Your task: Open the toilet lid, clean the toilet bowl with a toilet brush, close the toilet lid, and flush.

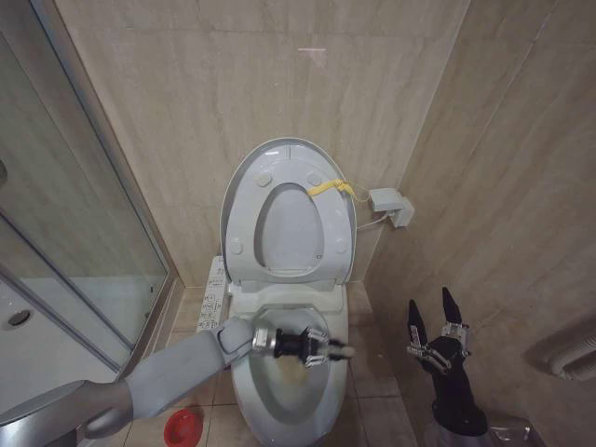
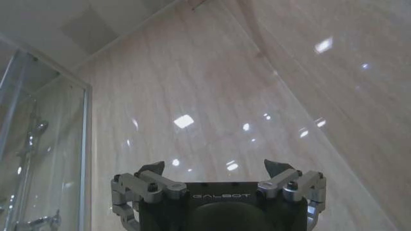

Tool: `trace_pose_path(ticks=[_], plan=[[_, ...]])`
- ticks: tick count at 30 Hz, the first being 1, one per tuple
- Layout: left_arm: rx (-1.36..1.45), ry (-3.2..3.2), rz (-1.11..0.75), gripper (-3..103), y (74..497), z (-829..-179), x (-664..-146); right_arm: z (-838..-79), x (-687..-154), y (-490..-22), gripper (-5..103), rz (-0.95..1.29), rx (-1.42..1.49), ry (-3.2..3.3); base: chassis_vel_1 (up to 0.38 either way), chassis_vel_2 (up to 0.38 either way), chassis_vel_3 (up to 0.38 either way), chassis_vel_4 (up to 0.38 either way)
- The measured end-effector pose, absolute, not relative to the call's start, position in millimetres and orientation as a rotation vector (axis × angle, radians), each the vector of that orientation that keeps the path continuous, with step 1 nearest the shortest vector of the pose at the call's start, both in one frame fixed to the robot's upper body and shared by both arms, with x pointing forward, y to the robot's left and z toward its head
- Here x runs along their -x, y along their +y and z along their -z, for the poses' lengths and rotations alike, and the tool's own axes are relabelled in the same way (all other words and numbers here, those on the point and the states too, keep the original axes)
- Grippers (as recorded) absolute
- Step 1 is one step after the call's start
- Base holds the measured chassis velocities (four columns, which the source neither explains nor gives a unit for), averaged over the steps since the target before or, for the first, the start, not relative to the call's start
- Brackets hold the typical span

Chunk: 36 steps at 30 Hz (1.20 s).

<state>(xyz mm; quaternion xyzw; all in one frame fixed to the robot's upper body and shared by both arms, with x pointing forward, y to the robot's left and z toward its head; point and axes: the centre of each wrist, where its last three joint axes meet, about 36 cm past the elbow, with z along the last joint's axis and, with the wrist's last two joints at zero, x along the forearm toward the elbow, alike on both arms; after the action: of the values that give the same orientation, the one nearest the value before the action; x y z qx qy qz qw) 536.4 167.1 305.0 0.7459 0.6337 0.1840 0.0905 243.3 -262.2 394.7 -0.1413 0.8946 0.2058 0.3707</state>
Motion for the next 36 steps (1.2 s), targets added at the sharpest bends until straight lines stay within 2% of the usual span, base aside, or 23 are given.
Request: trace_pose_path(ticks=[3, 6, 8, 15, 17, 21, 23, 25, 28, 31, 36], plan=[[-2.207, 1.880, -0.552, 20, 165, -309, -541, -396, -243, -264, 100, -0.525, 0.363, 2.292, 0.000, 0.000, 0.000, 0.000], [-2.131, 1.848, -0.469, 20, 134, -340, -551, -397, -245, -266, 100, -0.522, 0.359, 2.290, 0.000, 0.000, 0.000, 0.000], [-2.120, 1.841, -0.457, 20, 128, -345, -552, -396, -245, -266, 100, -0.523, 0.357, 2.291, 0.000, 0.000, 0.000, 0.000], [-2.183, 1.921, -0.569, 20, 169, -300, -555, -395, -246, -264, 100, -0.528, 0.361, 2.291, -0.016, -0.006, 0.000, -0.002], [-2.182, 1.916, -0.567, 20, 166, -301, -556, -395, -246, -265, 100, -0.527, 0.362, 2.290, 0.000, 0.000, 0.000, 0.000], [-2.119, 1.823, -0.457, 20, 115, -340, -560, -394, -246, -266, 100, -0.527, 0.354, 2.294, 0.000, 0.000, 0.000, 0.000], [-2.119, 1.809, -0.454, 20, 110, -343, -562, -393, -246, -266, 100, -0.528, 0.353, 2.294, 0.000, 0.000, 0.000, 0.000], [-2.125, 1.813, -0.464, 20, 112, -340, -563, -393, -246, -265, 100, -0.528, 0.353, 2.295, -0.058, -0.031, 0.004, 0.012], [-2.181, 1.885, -0.550, 20, 147, -305, -561, -395, -243, -265, 100, -0.528, 0.357, 2.296, 0.000, 0.000, 0.000, 0.000], [-2.194, 1.897, -0.579, 20, 160, -298, -560, -397, -243, -266, 100, -0.527, 0.359, 2.292, 0.000, 0.000, 0.000, 0.000], [-2.112, 1.874, -0.533, 20, 158, -333, -565, -396, -244, -268, 100, -0.526, 0.357, 2.291, 0.000, 0.000, 0.000, 0.000]])
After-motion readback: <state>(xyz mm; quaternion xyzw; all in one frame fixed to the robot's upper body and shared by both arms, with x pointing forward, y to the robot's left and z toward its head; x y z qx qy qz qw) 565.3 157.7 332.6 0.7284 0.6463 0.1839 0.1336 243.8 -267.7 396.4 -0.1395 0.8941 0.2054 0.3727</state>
